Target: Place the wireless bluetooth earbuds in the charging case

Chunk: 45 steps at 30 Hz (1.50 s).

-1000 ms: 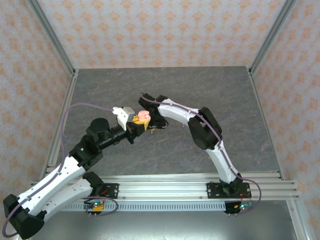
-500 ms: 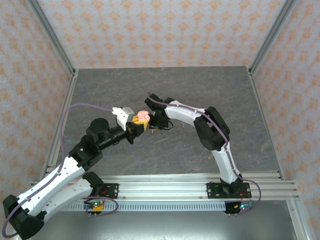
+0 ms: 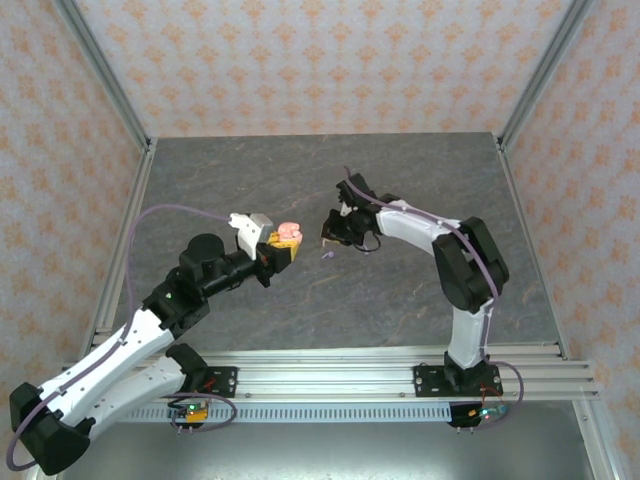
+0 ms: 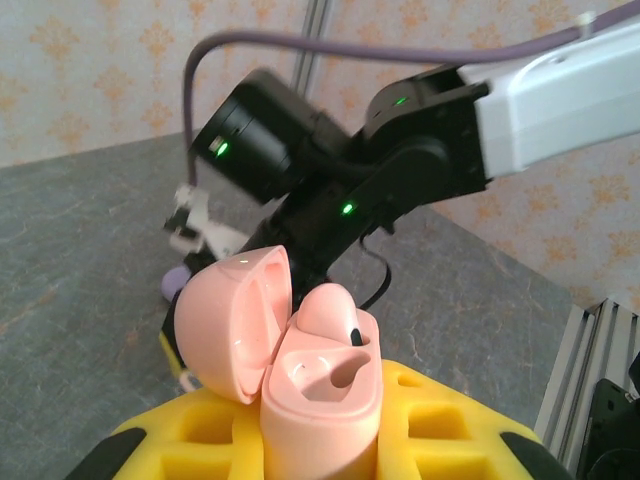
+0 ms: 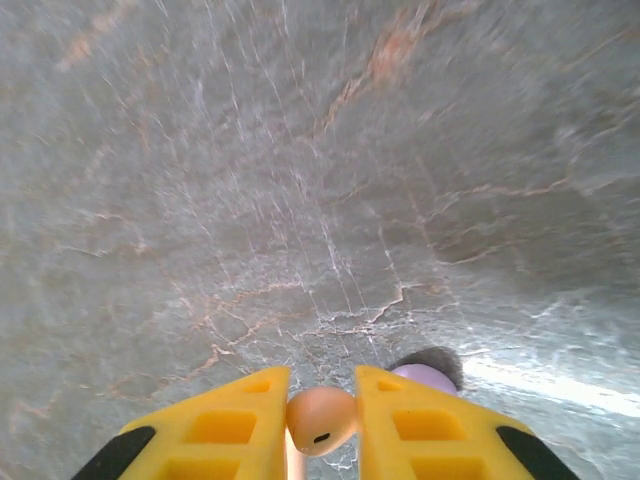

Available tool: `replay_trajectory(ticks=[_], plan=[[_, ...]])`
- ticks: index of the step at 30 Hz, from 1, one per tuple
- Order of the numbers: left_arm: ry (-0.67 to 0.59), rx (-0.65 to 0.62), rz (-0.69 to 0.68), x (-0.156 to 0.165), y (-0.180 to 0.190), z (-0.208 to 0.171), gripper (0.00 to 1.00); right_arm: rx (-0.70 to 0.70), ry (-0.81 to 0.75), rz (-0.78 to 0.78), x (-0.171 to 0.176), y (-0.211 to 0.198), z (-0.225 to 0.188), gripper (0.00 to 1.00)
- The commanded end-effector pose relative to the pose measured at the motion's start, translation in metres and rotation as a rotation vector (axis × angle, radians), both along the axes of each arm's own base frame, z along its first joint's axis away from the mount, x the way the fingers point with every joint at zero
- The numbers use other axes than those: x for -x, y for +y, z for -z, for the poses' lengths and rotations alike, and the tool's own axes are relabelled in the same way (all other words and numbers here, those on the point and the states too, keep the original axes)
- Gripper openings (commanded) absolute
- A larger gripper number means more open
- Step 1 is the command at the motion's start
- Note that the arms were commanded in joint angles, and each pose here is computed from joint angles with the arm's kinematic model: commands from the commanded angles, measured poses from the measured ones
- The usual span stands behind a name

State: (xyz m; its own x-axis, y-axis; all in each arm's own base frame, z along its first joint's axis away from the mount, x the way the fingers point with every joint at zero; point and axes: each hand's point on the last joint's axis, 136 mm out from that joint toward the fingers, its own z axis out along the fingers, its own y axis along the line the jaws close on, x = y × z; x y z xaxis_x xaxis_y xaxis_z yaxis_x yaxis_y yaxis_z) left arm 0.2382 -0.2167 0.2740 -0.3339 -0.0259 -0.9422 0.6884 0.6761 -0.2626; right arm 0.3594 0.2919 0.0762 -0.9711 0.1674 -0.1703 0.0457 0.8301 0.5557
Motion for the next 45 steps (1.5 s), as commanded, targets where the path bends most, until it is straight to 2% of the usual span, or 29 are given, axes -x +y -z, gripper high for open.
replay_trajectory(ticks=[1,18,30,45], plan=[[0.024,0.018,-0.008,-0.004,-0.004,0.002,0.06,-0.063,-0.058,0.040,-0.006,-0.012,-0.019,0.21],[0.072,0.106,0.036,-0.039,-0.041,0.030,0.06,-0.164,-0.259,0.113,0.009,-0.069,-0.079,0.21],[0.021,0.116,0.055,-0.059,-0.058,0.041,0.06,-0.235,-0.440,0.084,0.027,-0.077,-0.147,0.22],[-0.006,0.105,0.179,-0.052,-0.083,0.044,0.06,-0.267,-0.575,-0.028,0.047,-0.060,-0.200,0.22]])
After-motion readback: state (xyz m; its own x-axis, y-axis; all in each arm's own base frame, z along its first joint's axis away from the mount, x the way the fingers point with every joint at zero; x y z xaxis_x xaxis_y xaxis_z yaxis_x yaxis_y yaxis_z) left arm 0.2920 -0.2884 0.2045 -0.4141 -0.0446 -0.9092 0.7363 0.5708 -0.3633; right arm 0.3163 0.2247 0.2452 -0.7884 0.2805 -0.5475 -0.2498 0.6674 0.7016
